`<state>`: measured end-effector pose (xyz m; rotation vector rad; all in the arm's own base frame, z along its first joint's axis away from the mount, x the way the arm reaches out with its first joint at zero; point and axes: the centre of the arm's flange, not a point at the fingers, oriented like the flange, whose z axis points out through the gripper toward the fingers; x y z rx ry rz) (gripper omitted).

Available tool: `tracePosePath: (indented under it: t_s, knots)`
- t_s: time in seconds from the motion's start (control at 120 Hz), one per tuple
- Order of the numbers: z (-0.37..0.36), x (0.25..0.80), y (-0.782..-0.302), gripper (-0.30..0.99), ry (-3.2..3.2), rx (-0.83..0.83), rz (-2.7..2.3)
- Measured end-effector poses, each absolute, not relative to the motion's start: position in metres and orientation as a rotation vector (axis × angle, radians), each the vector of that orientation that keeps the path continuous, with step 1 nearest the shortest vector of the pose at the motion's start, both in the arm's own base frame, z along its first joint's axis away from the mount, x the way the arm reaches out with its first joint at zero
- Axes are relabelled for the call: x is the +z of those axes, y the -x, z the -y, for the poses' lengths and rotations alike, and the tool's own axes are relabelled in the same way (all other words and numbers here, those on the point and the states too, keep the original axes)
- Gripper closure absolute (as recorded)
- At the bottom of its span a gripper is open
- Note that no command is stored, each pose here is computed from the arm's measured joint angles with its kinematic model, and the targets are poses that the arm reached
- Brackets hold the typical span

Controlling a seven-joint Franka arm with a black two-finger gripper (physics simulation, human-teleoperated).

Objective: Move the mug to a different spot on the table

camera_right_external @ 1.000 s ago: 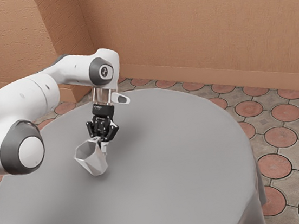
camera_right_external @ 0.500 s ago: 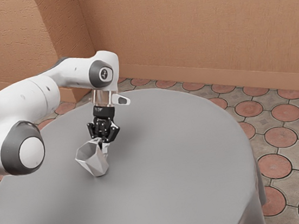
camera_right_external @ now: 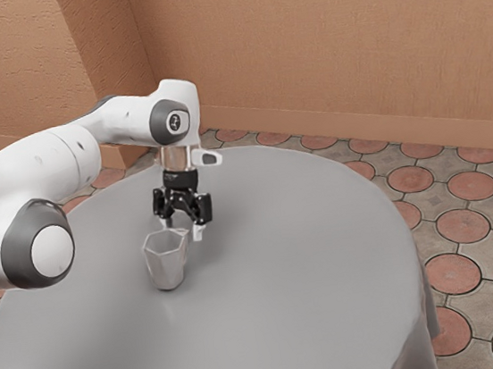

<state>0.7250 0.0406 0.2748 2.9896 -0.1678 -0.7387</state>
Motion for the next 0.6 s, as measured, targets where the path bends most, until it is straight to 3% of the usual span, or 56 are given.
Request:
tracePosePath:
  t_s: [0.25, 0.4, 0.6]
  knots:
    - [-0.042, 0.291, -0.734, 0.02, -3.031, -0.619, 0.160]
    - [-0.040, 0.344, -0.730, 0.01, -3.079, -0.505, 0.162]
    - [-0.031, 0.406, -0.685, 0.00, -3.161, -0.401, 0.181]
